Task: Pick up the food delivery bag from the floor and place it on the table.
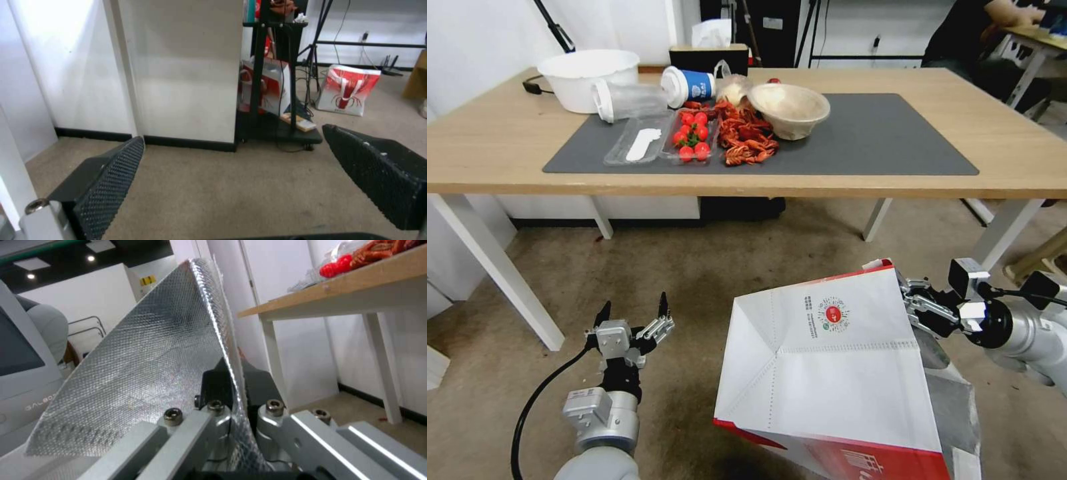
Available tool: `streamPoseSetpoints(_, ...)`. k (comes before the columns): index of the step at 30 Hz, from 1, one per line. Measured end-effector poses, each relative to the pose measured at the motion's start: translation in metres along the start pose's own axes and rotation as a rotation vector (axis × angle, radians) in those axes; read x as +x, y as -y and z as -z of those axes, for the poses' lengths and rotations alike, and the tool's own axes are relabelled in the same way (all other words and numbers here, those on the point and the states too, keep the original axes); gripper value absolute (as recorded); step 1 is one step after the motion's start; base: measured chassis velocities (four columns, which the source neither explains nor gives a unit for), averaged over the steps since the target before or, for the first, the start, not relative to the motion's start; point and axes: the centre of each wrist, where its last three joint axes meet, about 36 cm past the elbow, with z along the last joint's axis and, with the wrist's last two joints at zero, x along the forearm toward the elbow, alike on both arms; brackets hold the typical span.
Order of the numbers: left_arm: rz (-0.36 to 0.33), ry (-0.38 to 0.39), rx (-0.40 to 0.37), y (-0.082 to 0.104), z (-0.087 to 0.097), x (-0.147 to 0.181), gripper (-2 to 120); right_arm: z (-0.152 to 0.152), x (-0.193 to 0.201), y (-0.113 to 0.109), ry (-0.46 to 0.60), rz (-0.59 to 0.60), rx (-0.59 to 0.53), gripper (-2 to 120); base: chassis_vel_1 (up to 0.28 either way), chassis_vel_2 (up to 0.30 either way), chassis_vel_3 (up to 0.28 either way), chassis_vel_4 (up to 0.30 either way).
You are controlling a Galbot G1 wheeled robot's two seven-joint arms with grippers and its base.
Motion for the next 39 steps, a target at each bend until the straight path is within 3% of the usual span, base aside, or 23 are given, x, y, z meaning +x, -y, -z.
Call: streamPoseSetpoints(39, -0.002, 0.004, -0.003, -0.0003, 0.0013, 0.0010, 100, 0.0060, 0.0005, -0.0021, -0.007, 0.000, 0.014, 0, 0.000, 0.000, 0.000, 0.000)
